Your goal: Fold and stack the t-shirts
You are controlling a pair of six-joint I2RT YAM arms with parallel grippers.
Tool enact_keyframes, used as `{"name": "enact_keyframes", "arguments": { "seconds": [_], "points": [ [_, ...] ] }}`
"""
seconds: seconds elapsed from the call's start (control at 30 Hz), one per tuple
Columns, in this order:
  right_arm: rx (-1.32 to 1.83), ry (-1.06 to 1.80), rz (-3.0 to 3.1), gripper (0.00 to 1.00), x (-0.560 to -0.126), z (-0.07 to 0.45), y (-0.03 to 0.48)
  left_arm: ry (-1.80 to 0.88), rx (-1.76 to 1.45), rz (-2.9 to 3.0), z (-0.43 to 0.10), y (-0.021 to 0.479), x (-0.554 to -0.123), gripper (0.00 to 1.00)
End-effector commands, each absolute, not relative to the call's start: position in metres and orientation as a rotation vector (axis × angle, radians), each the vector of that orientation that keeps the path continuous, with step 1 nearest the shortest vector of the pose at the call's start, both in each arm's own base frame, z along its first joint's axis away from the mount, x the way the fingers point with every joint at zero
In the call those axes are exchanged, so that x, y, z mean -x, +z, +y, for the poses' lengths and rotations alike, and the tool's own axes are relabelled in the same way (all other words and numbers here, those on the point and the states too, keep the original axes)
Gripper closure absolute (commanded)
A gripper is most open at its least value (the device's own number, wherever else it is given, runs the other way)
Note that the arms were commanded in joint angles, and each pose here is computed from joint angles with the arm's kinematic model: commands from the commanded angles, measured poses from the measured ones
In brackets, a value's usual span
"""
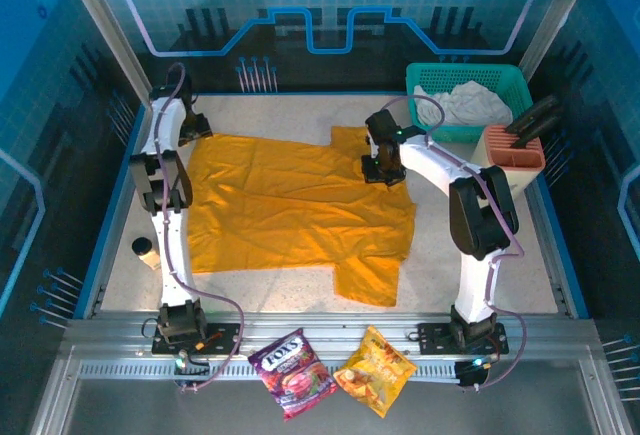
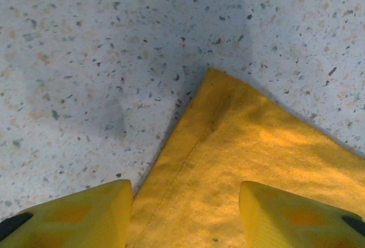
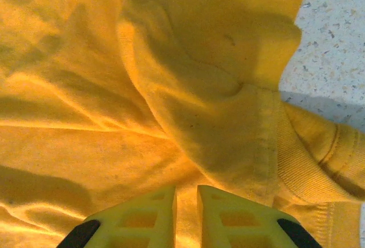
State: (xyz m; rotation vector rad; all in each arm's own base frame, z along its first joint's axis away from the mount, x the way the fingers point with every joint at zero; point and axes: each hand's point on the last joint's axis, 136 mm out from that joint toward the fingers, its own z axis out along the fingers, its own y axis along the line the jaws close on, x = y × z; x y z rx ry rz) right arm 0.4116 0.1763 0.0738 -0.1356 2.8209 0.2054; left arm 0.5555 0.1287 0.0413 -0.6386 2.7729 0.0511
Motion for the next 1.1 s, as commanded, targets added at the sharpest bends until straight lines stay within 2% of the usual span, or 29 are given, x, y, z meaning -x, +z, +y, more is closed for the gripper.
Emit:
{"name": "enact_keyframes", "arguments": {
  "seconds": [0.0,0.47,0.53,0.63,0.7,0.87,1.07],
  "points": [
    [0.136,0.243,2.796,0.83,-0.405,0.185,0.090,0.035,0.509,2.833,0.126,0.029,-0.554,0.47],
    [0.147,0.279,2.814,0.86,-0.396,0.195,0.086,0.067,0.318,2.867,0.112,0.013,-0.563,0.51],
    [0.149,0.290,2.816,0.86,-0.396,0.197,0.085,0.087,0.262,2.882,0.105,0.010,-0.564,0.61],
    [0.152,0.305,2.812,0.87,-0.396,0.200,0.085,0.128,0.204,2.894,0.098,0.008,-0.563,0.88],
    [0.153,0.308,2.806,0.86,-0.397,0.200,0.087,0.145,0.212,2.891,0.096,0.009,-0.562,1.00],
    [0.161,0.294,2.781,0.85,-0.416,0.193,0.098,0.186,0.301,2.861,0.100,0.024,-0.554,1.00],
    [0.170,0.301,2.752,0.74,-0.480,0.185,0.103,0.150,0.415,2.778,0.095,0.069,-0.540,1.00]
  ]
}}
